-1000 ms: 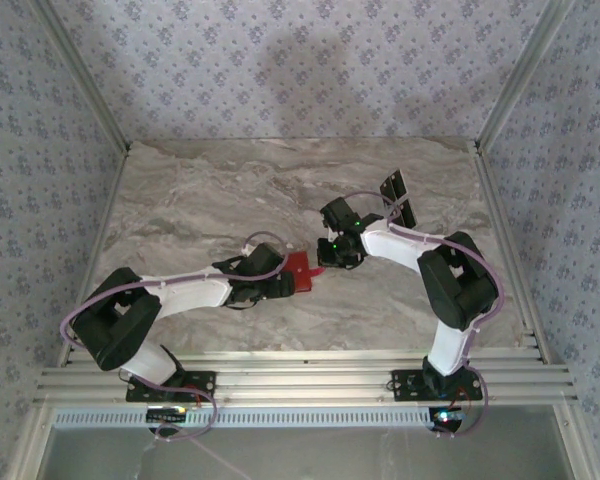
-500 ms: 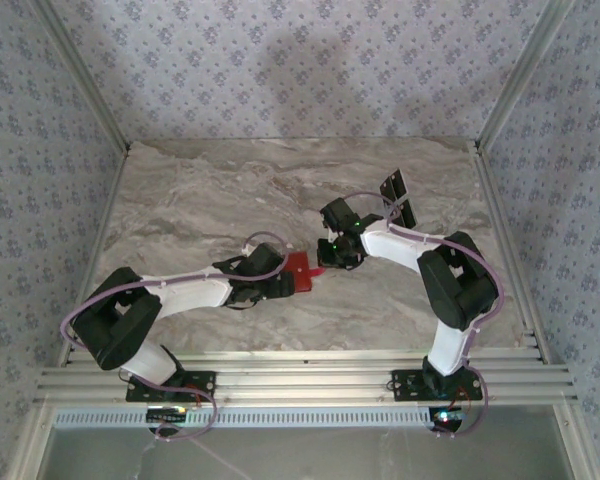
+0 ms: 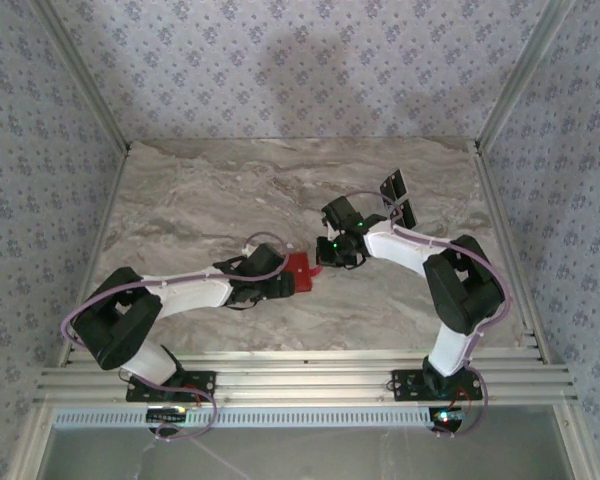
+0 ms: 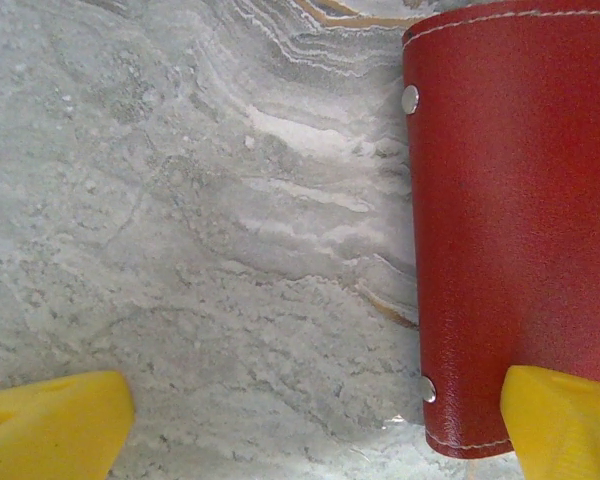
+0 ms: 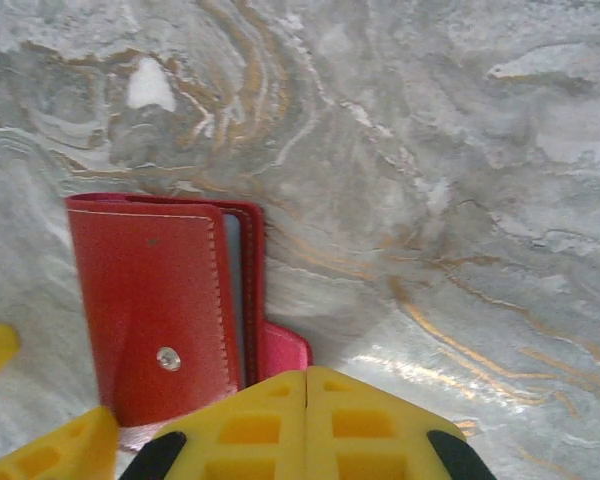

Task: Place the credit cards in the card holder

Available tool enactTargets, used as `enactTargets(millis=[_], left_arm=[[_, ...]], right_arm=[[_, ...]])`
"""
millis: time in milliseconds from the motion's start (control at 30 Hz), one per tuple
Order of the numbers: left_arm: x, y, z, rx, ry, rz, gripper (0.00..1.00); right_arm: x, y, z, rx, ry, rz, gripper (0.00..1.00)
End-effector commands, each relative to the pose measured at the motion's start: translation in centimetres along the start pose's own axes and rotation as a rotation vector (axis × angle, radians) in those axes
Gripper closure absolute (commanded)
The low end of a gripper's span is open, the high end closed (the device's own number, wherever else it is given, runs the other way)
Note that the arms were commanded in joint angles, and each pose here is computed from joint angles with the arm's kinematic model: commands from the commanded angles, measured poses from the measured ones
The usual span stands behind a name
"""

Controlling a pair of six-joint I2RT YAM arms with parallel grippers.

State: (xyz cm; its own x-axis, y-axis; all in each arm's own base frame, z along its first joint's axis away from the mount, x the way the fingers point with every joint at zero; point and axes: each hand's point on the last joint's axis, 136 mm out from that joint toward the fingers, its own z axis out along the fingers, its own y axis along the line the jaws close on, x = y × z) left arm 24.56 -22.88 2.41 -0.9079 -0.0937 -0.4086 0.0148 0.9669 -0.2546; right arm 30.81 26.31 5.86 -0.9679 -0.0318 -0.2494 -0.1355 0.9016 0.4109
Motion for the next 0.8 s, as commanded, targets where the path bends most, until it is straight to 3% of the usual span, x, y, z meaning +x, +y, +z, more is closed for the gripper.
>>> enactTargets(millis=[0,767], left_arm=[[3.1,1.9,2.1,-0.059,0.109,0.002,0.03],[3.7,1.9,2.8,-0.056,0.135,0.018,0.03]], right_arm=[[-0.5,2.2,-1.1,-0.076,-0.011,0.005,1.00],[-0.5,5.4,2.7,-0.095,0.052,-0.047,1.00]])
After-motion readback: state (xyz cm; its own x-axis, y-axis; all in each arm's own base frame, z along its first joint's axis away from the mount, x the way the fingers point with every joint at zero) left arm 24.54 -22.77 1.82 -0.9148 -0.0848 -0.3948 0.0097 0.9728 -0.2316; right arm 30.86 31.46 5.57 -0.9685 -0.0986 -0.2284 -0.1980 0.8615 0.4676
